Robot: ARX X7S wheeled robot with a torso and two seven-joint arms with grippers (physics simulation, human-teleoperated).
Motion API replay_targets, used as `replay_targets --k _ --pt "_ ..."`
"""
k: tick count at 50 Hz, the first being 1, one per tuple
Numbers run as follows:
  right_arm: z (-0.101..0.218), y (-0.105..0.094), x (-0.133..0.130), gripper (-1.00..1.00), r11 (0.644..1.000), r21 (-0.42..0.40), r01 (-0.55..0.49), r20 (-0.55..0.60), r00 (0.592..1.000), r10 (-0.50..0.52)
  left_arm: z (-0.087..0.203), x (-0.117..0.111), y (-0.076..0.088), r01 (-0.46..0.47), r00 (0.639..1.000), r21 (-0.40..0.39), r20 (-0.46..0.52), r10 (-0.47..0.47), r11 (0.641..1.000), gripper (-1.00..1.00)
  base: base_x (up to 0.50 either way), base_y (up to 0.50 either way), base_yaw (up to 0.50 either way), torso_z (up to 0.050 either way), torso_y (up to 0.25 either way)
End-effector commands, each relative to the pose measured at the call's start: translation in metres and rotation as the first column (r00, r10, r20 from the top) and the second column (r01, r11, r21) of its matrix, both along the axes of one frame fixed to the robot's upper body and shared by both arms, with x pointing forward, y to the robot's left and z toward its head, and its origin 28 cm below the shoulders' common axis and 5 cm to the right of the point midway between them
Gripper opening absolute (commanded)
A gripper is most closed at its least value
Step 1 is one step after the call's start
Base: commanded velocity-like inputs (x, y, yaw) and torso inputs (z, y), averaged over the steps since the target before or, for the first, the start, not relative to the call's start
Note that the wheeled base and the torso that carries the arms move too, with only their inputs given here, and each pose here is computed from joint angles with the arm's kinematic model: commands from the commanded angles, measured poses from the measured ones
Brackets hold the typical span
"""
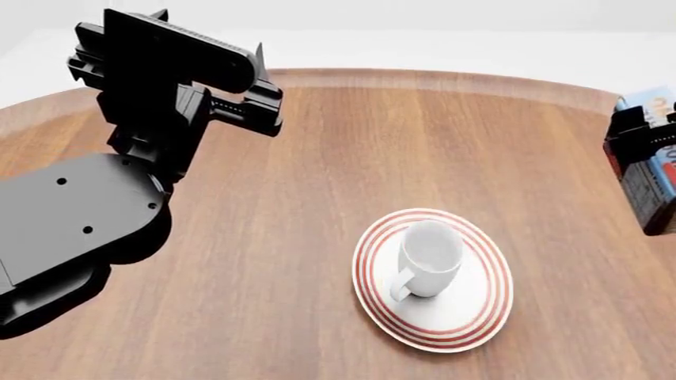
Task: Pick up the white mug and put it on the plate, and put the chocolate pudding to the right of the plate.
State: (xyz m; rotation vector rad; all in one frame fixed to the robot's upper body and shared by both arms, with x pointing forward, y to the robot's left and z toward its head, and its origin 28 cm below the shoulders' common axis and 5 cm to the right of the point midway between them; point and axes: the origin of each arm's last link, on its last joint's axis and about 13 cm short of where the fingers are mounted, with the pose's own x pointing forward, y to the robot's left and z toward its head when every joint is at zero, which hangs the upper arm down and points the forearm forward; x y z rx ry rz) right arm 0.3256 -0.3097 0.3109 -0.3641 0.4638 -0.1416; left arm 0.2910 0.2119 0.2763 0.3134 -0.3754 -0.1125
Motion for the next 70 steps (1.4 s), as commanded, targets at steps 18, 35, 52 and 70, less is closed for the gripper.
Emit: replay_targets --k 18,35,52,70 --pt "-0.023 0.006 0.017 -1.00 0.988 0.157 -0.003 0.010 1.000 0.001 0.004 0.003 -0.004 0.032 0.999 -0.014 0.018 -0.032 0.999 1.00 0.00 0.00 0.00 0.000 0.000" --pt "-0.057 0.007 0.019 -1.00 0.967 0.254 0.009 -0.004 1.000 -0.008 0.002 0.003 -0.005 0.036 0.999 -0.013 0.012 -0.036 0.999 1.00 0.00 0.00 0.00 0.000 0.000" --pt "-0.086 0.007 0.016 -1.00 0.951 0.306 0.032 -0.040 0.999 -0.021 0.001 0.003 -0.006 0.037 0.999 -0.012 0.009 -0.037 0.999 1.00 0.00 0.00 0.00 0.000 0.000" --pt "-0.098 -0.001 0.009 -1.00 0.957 0.282 0.066 -0.070 0.996 -0.049 0.000 0.003 -0.007 0.039 0.999 -0.010 0.008 -0.039 0.999 1.00 0.00 0.00 0.00 0.000 0.000"
